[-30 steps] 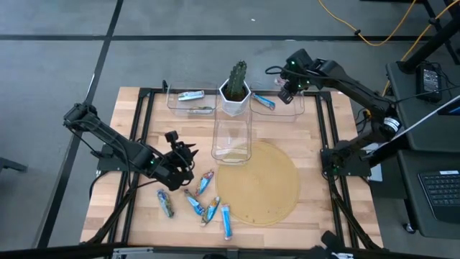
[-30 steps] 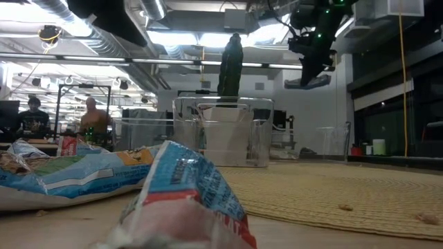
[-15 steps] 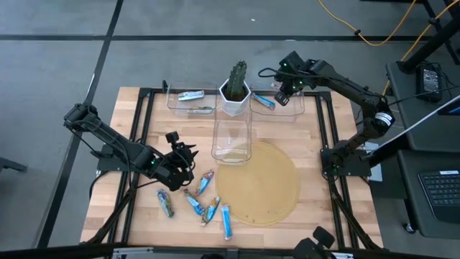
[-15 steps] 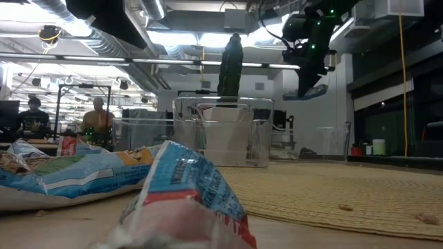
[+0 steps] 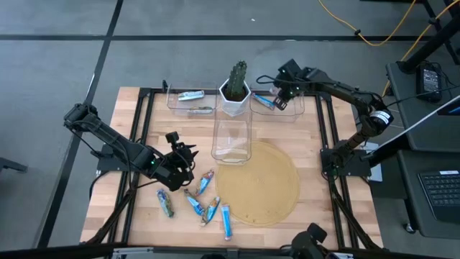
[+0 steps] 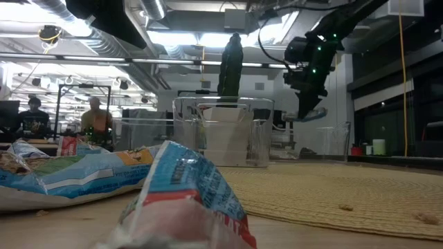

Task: Pick and place Granola Bars by type
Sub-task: Put the red green granola bar into the right transparent bin

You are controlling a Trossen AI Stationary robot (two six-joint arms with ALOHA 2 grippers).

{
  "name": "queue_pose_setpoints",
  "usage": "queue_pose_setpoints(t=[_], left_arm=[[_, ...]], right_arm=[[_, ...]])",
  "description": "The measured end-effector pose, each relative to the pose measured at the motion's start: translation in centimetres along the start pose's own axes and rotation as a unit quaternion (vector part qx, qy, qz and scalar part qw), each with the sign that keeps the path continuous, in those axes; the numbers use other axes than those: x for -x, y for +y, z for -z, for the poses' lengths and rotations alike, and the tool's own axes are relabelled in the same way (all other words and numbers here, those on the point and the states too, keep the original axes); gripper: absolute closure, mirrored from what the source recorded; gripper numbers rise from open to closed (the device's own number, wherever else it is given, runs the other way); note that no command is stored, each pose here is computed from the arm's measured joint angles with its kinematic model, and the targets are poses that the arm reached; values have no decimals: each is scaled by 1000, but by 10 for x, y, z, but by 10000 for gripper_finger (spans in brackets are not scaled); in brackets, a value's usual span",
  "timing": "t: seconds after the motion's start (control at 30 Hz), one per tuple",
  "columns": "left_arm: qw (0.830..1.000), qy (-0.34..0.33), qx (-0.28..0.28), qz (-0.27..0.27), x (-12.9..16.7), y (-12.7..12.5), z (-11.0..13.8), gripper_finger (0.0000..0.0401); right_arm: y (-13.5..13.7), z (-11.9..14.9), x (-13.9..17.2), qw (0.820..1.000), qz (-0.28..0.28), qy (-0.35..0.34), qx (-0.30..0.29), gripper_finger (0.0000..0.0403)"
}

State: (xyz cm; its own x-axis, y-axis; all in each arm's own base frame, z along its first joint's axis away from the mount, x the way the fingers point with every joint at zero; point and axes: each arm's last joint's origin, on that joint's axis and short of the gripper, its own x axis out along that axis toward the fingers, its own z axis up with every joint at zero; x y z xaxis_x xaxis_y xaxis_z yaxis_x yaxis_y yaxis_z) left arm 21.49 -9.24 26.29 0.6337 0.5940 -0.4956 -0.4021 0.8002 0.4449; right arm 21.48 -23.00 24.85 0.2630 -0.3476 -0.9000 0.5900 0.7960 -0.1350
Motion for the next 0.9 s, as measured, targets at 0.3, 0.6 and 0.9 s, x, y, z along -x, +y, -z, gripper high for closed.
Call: queue_pose_setpoints(t=[0.3,0.6,0.9], left_arm=[[1000,-2,-1,-3,0,0,0,299],[1000,-3,-5,-5,0,0,0,299],[1000,-6,-5,-11,0,1,0,299]], right_arm=[[-5,7,-13,1000,0,-20,-13,332],[-4,14,-25,999,3,-31,-42,332],[-5,9,-25,993,2,-58,-107,332]])
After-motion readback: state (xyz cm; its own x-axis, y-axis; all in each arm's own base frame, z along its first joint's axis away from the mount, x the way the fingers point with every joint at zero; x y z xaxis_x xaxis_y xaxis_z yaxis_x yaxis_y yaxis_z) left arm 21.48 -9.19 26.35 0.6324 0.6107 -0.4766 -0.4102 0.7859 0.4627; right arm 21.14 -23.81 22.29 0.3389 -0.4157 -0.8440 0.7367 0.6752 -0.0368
